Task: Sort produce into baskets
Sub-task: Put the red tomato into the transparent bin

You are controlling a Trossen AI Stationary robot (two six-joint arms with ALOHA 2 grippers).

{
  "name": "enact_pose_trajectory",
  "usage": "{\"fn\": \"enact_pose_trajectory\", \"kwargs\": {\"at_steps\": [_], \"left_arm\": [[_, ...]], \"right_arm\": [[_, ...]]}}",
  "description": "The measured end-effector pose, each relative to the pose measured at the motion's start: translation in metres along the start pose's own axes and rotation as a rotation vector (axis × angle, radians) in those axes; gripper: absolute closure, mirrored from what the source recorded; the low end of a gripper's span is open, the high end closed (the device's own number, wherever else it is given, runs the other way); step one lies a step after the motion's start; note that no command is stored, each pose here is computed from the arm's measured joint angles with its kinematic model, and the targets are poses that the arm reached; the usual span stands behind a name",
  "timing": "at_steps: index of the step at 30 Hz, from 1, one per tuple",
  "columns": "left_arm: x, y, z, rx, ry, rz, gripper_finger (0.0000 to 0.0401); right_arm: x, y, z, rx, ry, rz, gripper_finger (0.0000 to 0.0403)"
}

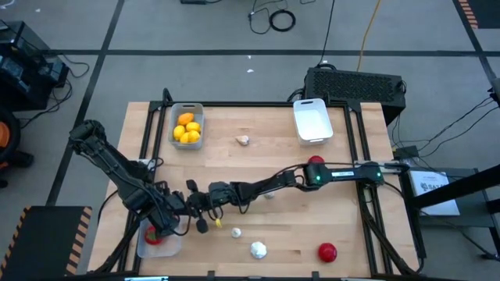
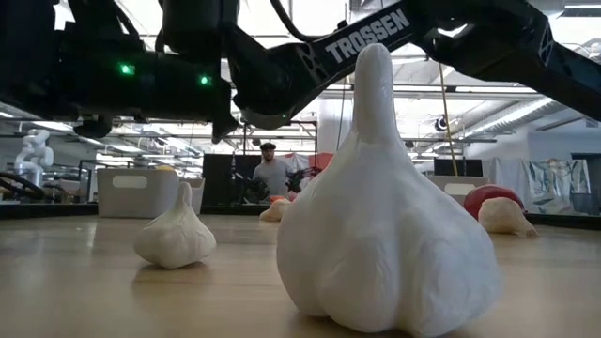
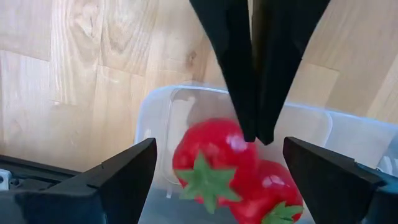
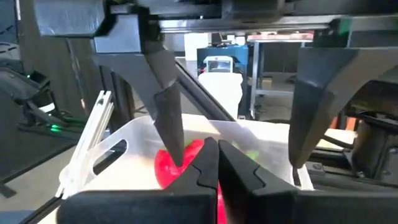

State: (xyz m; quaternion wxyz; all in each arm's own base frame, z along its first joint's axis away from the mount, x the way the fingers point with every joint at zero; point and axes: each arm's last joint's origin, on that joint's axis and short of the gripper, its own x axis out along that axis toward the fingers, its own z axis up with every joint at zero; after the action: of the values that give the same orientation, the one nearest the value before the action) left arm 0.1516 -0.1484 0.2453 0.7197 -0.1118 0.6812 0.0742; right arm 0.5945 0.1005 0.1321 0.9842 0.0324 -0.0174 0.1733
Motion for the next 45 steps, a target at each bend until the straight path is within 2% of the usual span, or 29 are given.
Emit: {"fn": "enact_pose_trajectory", "kwargs": {"at_steps": [5,8,13,17,21,23,26,29,32,39,42,45], "left_arm": [[0.0,0.0,0.0,-0.005,0.01,-0.006,0.0048],[0.0,0.0,0.0,-0.022,0.017,-0.008,0.0048],[0.0,0.001,0.0,-0.03,0.008,0.004,0.0048],[0.0,0.001,0.002,-0.036,-0.03,0.018,0.0048],[0.0,0.001,0.005,-0.09,-0.08,0.024,0.0048],[0.0,0.002,0.01,-0.107,-0.115,0.026,0.0048],[-0.001,0.005,0.015,-0.114,-0.227,0.085,0.0048],[-0.002,0.006,0.024,-0.05,-0.355,0.136,0.0048],[-0.004,0.008,0.033,0.024,-0.459,0.186,0.0048],[-0.009,0.018,0.052,0.103,-0.632,0.371,0.0049],[-0.011,0.021,0.063,0.179,-0.676,0.428,0.0049],[-0.009,0.027,0.071,0.24,-0.711,0.506,0.0049]], "right_arm": [[-0.002,-0.003,0.02,0.001,0.012,0.021,0.0403],[-0.006,-0.007,0.035,0.03,0.139,0.091,0.0402],[-0.029,-0.014,0.059,0.063,0.496,0.105,0.0402],[-0.067,-0.019,0.076,0.062,0.846,0.12,0.0402],[-0.107,-0.014,0.093,0.104,1.176,0.092,0.0402],[-0.123,-0.006,0.105,0.094,1.291,0.079,0.0402],[-0.142,0.007,0.124,0.106,1.41,0.099,0.0402],[-0.157,0.021,0.144,0.111,1.466,0.121,0.0402],[-0.169,0.034,0.168,0.098,1.46,0.135,0.0402],[-0.206,0.064,0.227,0.175,1.394,0.055,0.0403],[-0.227,0.076,0.248,0.223,1.358,-0.003,0.0403],[-0.251,0.089,0.258,0.236,1.352,-0.171,0.0403]]}}
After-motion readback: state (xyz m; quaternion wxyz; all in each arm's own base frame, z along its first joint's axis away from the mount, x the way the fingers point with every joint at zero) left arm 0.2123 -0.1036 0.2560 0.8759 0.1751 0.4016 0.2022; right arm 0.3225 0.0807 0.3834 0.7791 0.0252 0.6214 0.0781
